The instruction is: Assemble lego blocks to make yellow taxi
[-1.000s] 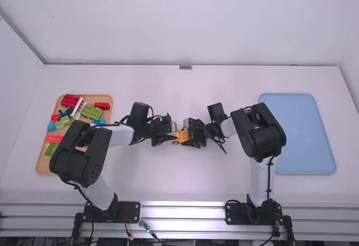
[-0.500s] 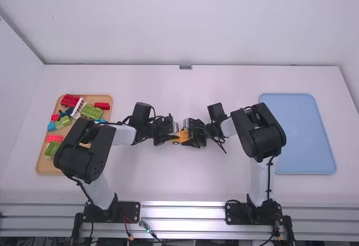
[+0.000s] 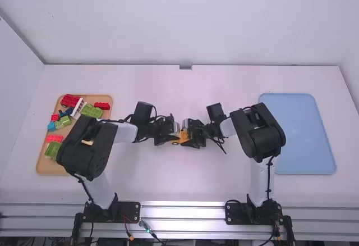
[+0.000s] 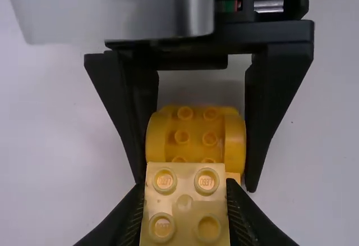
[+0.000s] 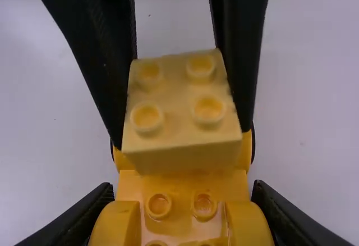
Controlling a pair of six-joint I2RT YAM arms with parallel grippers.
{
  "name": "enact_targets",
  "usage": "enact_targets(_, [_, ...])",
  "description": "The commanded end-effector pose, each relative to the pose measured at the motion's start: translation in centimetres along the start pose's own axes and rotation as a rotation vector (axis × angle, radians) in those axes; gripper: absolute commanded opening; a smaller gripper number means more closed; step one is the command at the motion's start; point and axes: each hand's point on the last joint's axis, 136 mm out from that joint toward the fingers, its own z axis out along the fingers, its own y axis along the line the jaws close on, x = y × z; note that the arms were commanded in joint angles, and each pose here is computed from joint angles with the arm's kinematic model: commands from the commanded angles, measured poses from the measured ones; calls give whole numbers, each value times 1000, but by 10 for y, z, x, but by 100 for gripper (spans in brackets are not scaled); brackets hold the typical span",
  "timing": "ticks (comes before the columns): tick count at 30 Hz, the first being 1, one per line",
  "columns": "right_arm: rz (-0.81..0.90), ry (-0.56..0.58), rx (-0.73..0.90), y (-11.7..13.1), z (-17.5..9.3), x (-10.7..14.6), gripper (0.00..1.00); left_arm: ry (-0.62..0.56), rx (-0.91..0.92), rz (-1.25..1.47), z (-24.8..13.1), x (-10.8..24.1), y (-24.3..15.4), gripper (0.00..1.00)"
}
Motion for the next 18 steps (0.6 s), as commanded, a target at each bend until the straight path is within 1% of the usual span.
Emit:
enact_targets(1, [41, 35, -8, 4, 4, 12, 60, -18, 28, 5, 3, -2, -4, 2])
enact_targets(5, [25, 40, -16, 6, 4, 13, 60, -7, 30, -3, 3, 0, -5, 2])
enact_targets(6, [18, 40, -18, 6, 4, 13, 60, 16, 18, -6, 3, 4, -3, 2])
enact_targets(7, [21, 40, -19, 7, 4, 13, 61, 47, 6, -12, 3, 9, -2, 4])
enact_targets(8, [22, 40, -19, 7, 4, 13, 61, 52, 3, -13, 3, 10, -1, 5])
enact_targets(9, [21, 40, -18, 6, 4, 13, 61, 55, 1, -13, 3, 11, -1, 14])
enact_targets(10, [20, 40, -17, 6, 4, 13, 62, 51, 4, -13, 3, 10, -2, 33])
enact_targets(13, [21, 40, -16, 6, 4, 13, 63, 32, 11, -9, 3, 7, -2, 54])
enact_targets(14, [20, 40, -16, 6, 4, 13, 64, 29, 10, -7, 3, 6, -2, 58])
enact_targets(15, [20, 39, -16, 6, 4, 13, 65, 25, 3, 3, 4, 5, 0, 67])
enact_targets(18, [20, 40, -16, 6, 4, 13, 66, 11, -20, 17, 0, -2, 6, 67])
